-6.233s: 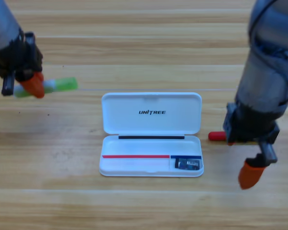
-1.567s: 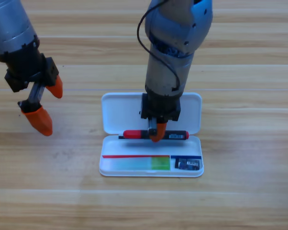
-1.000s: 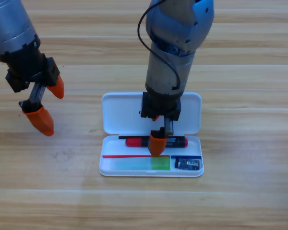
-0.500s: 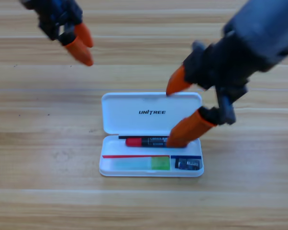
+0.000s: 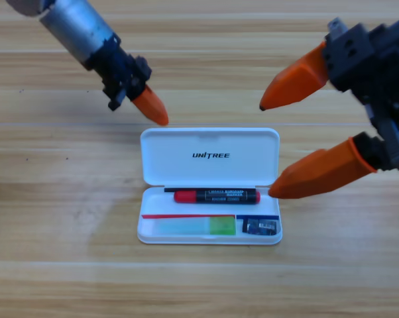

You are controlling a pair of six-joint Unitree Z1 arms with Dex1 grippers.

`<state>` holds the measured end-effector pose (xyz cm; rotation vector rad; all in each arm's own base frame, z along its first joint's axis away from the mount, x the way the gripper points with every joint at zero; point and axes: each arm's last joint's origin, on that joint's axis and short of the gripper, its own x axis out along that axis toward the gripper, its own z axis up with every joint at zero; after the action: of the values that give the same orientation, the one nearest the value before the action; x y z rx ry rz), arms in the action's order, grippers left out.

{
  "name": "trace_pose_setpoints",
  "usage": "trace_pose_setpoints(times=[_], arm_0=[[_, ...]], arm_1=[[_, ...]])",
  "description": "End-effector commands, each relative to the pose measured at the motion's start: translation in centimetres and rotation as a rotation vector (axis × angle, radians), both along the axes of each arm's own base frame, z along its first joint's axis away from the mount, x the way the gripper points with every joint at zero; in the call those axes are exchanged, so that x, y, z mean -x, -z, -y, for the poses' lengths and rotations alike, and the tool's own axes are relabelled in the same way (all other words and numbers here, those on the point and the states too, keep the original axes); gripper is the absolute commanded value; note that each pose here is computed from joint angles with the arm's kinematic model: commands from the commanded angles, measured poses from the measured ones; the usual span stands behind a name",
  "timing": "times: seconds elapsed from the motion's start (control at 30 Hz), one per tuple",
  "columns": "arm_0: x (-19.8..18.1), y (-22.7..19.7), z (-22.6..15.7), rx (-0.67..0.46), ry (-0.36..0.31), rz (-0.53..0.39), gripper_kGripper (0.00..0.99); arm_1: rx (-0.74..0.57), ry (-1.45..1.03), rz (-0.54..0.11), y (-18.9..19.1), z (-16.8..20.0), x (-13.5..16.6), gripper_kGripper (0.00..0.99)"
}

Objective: Clean up eraser and pencils

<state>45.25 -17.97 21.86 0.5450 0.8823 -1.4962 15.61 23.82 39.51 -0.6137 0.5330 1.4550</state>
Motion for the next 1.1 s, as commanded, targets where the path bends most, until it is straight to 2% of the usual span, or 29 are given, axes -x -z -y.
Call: trace_pose_setpoints(times=[0.03,0.33,0.53,1.1], arm_0=[[-0.8,5.5,-0.6,0.012,0.022,-0.142,0.0],[0.5,6.8,0.5,0.041,0.071,-0.229,0.0],[2.0,6.3,0.9,0.043,0.099,-0.256,0.0],[7.3,3.2,2.4,0.031,0.2,-0.24,0.0]], arm_1=[[-0.03,-0.001,-0.002,-0.3,1.6,1.1,0.985],[-0.055,0.007,0.013,-1.0,2.8,1.9,0.985],[-0.06,0.007,0.015,-1.0,2.8,1.8,0.985],[-0.063,0.01,0.009,-0.6,2.6,1.7,0.985]])
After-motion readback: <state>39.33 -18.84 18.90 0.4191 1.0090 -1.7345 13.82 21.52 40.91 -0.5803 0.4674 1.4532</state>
